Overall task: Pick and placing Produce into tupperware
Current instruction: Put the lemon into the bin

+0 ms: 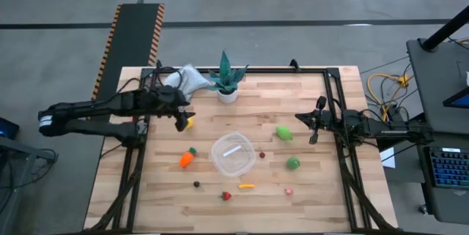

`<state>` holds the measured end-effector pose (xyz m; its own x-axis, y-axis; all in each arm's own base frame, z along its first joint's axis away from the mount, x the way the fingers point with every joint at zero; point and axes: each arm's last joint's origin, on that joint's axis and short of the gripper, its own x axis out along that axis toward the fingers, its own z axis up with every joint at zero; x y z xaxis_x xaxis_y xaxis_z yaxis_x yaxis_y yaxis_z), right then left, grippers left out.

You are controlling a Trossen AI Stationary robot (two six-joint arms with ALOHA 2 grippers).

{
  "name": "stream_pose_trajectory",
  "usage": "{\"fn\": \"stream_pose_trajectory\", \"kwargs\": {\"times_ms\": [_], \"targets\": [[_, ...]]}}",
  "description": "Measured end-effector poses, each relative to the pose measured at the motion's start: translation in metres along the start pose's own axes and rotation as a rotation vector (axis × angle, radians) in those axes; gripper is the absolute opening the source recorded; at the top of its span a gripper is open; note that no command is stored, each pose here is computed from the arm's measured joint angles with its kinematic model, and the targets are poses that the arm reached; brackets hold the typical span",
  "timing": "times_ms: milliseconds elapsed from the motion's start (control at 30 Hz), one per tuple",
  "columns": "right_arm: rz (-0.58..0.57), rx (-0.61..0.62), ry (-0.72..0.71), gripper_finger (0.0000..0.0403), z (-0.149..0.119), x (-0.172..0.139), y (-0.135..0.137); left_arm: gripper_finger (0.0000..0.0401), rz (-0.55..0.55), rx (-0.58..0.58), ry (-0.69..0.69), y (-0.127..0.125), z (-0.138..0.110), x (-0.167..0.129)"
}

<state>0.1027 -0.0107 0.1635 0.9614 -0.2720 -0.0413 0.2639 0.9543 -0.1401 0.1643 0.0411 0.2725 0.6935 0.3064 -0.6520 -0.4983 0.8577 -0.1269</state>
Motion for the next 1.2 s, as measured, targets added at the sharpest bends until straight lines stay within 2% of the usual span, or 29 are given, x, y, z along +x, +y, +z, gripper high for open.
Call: {"fn": "stream_pose_trajectory", "kwargs": {"times_ms": [200,367,467,667,800,967,1100,1200], "targets": [[0.0,0.0,0.0,0.0009,0.0,0.0,0.0,0.0226,0.05,-0.268,0.132,-0.004,-0.002,0.03],[0.0,0.056,0.0,0.0009,0.0,0.0,0.0,0.0226,0.072,-0.399,0.26,-0.01,0.002,0.045],[0.0,0.084,0.0,0.0009,0.0,0.0,0.0,0.0226,0.119,-0.407,0.319,-0.012,0.008,0.049],[0.0,0.098,0.002,0.0009,0.0,0.0,0.0,0.0226,0.209,-0.42,0.35,-0.016,0.022,0.065],[0.002,0.124,0.015,0.0009,-0.002,0.0,0.0,0.0226,0.259,-0.435,0.417,-0.018,0.02,0.08],[0.002,0.128,0.016,0.0009,-0.002,0.0,0.0,0.0226,0.225,-0.356,0.484,-0.021,0.019,0.097],[0.003,0.126,0.017,0.0009,-0.002,0.0,0.0,0.0226,0.207,-0.345,0.514,-0.023,0.021,0.104],[0.003,0.126,0.019,0.0009,-0.002,0.0,0.0,0.0226,0.15,-0.242,0.519,-0.025,0.026,0.105]]}}
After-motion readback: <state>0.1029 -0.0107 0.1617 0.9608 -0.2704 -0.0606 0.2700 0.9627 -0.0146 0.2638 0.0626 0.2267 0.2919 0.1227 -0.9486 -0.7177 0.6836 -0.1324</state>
